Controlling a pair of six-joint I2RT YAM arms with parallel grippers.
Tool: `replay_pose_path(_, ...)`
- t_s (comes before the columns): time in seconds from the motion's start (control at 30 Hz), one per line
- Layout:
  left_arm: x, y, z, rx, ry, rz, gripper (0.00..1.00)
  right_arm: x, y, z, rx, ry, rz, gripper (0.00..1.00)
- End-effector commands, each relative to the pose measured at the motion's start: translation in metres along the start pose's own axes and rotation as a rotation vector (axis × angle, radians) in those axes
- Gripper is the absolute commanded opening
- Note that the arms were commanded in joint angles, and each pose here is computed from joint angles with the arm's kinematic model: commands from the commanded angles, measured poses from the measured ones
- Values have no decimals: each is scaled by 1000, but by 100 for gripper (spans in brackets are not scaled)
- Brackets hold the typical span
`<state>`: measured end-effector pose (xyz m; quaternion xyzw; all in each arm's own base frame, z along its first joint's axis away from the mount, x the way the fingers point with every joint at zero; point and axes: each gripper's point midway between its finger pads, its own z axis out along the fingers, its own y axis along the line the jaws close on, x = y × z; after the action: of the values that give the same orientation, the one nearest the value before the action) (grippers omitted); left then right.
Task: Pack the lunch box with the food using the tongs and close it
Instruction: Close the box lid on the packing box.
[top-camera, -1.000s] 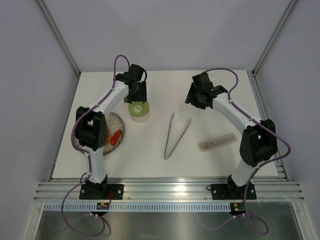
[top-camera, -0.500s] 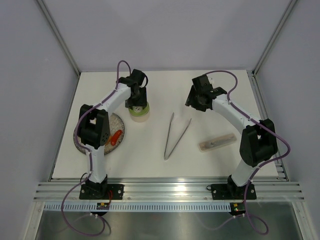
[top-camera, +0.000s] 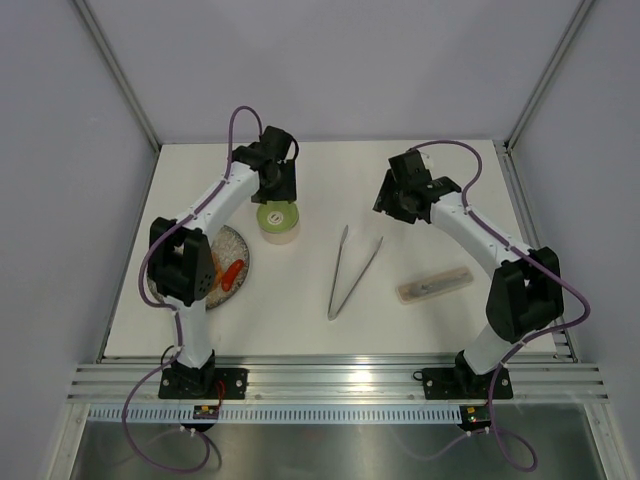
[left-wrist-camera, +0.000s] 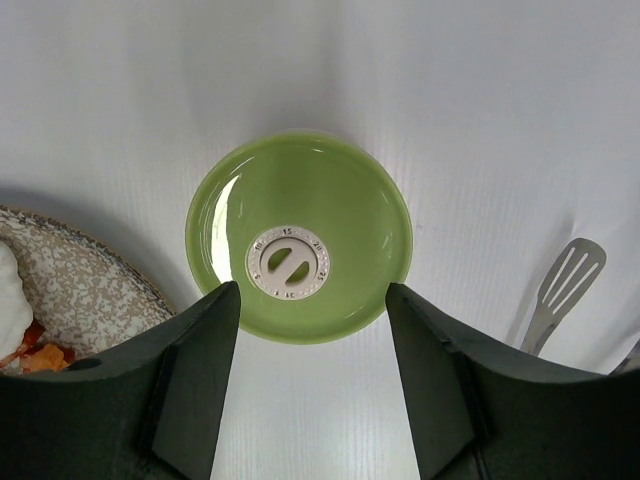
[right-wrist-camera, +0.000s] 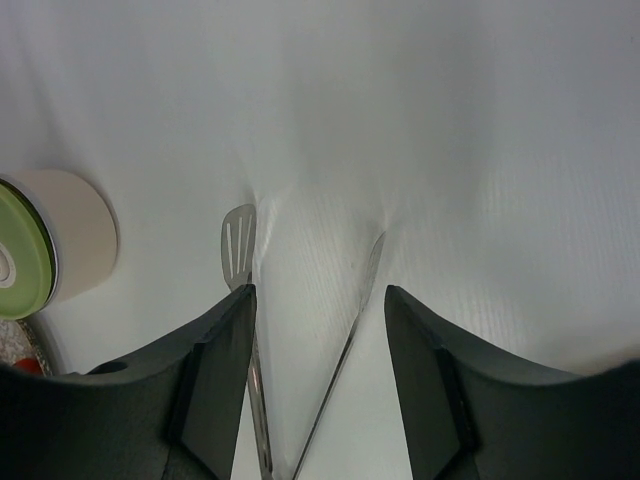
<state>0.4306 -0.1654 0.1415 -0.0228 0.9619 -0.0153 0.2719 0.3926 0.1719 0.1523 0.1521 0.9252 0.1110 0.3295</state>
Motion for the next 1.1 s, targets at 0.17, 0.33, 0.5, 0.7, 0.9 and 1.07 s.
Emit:
replay_pose_path(0.17, 27, -1, 52, -53, 106, -5, 64, -1, -5, -7, 5, -32, 17, 62)
replay_pose_path(0.33, 50, 4, 63, -85, 192, 17, 63, 0, -4, -7, 2, -31, 18, 62)
replay_pose_path(0.5, 18, -1, 27, -66, 112, 43, 63, -2, -3, -7, 3, -34, 13, 62)
replay_pose_path(0.7, -30, -9, -29, -24, -82, 24, 64, -10, -2, -14, 6, -56, 3, 63)
replay_pose_path(0.9, -30, -6, -23, -47, -76, 23, 65, -12, -3, -17, 8, -65, 2, 63)
replay_pose_path(1.07, 16, 4, 18, -90, 31, 21, 64, -7, -5, -14, 9, -51, 4, 63)
